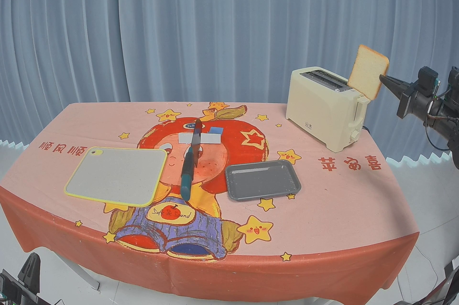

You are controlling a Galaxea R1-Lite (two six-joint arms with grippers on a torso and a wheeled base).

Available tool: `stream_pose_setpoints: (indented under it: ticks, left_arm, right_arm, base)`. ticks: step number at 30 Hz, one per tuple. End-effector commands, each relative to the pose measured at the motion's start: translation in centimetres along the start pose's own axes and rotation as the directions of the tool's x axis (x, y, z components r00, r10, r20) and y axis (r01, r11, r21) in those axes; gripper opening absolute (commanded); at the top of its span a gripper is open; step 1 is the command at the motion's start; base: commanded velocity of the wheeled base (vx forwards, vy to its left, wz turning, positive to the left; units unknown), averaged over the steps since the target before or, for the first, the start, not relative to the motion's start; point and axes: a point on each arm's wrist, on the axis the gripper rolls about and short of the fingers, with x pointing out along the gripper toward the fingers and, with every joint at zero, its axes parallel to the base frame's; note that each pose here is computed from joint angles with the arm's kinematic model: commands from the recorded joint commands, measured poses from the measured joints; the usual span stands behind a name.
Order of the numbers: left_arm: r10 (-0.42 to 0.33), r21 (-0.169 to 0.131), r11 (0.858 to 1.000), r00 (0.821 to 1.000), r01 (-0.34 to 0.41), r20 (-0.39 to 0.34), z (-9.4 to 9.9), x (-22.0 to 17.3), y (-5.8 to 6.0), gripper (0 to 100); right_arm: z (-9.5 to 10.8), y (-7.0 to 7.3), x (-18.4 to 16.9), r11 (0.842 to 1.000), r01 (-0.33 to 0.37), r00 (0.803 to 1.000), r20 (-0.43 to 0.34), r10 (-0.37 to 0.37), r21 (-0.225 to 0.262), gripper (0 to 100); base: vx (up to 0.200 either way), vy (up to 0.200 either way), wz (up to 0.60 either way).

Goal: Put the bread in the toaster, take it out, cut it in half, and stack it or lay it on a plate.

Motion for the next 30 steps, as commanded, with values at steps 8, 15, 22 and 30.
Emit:
stream_pose_setpoints:
  ticks: [8, 15, 22, 30]
  left_arm:
    - [0.001, 0.000, 1.000, 1.000, -0.001, -0.017, -0.5, 0.1, 0.0, 0]
    - [0.001, 0.000, 1.000, 1.000, -0.001, -0.017, -0.5, 0.1, 0.0, 0]
    - [0.001, 0.000, 1.000, 1.000, -0.001, -0.017, -0.5, 0.1, 0.0, 0]
    - [-0.001, 0.000, 1.000, 1.000, 0.001, -0.017, -0.5, 0.1, 0.0, 0]
  right_arm:
    - [1.2, -2.8, 2.8, 0.999, 0.034, 0.999, 0.016, -0.034, -0.014, 0]
    - [0.9, -3.7, 4.8, 0.999, 0.033, 0.999, 0.017, -0.033, -0.015, 0]
    - [0.5, -3.7, 6.8, 1.000, 0.007, 1.000, 0.008, -0.007, -0.007, 0]
    - [-0.7, -3.8, 9.9, 1.000, -0.021, 1.000, 0.010, 0.021, -0.004, 0]
  base:
    - [0.000, 0.000, 0.00]
    - [0.000, 0.000, 0.00]
    - [0.000, 0.000, 0.00]
    - [0.000, 0.000, 0.00]
